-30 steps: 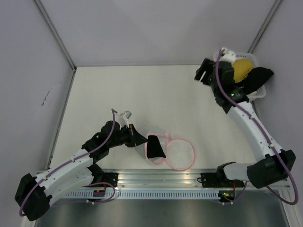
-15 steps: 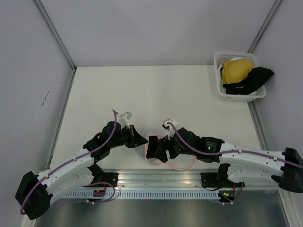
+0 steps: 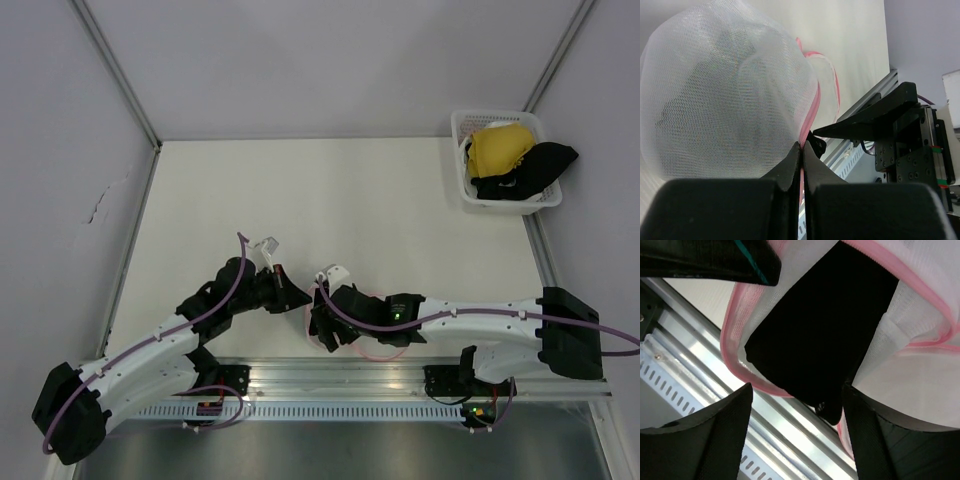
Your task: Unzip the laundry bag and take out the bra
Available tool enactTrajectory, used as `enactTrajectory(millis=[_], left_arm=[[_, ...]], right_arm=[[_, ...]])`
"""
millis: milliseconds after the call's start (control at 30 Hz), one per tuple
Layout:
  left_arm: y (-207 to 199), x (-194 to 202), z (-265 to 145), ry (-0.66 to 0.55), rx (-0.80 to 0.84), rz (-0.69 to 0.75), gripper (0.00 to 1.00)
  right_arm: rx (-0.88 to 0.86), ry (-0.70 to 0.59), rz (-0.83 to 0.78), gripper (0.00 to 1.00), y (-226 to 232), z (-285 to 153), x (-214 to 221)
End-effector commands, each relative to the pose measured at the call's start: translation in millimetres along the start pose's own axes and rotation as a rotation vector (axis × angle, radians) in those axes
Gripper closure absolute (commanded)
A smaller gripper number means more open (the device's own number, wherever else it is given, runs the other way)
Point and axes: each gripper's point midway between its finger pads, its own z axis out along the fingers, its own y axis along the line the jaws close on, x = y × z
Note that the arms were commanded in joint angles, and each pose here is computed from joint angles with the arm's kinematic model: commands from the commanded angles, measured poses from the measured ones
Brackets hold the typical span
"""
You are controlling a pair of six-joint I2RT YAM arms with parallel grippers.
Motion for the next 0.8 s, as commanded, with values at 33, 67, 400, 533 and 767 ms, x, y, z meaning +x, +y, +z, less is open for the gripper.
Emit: enactTrajectory(millis=[33,67,400,533,767], left_arm=[[-12.3,-8.1,-1.6,-0.034,0.045,-0.006,0.98],[-12.5,-7.8,-2.0,-0.034,0.047,-0.006,0.98],[-15.7,-8.5,-6.6,-0.047,0.063,-0.006,0.98],[-13.0,-6.7,-6.8,-0.046,0.056,-0.012,0.98],[-11.9,-5.9,-6.4,-0.042,0.052,-0.014,0.98]], right_arm=[[0.089,-0.035,-0.026,0.28,-8.1,9.5,-11.8],[0.105,-0.036,-0.029,0.30,-10.6,10.7,-12.6],[0.288,-0.092,-0.028,1.00,-40.7,3.0,-22.5],[0.218,-0.167,-0.003,1.00,-31.0,-20.7,-40.6],[0.061,-0.422,0.101,1.00,-20.3,-104.3,-94.2]])
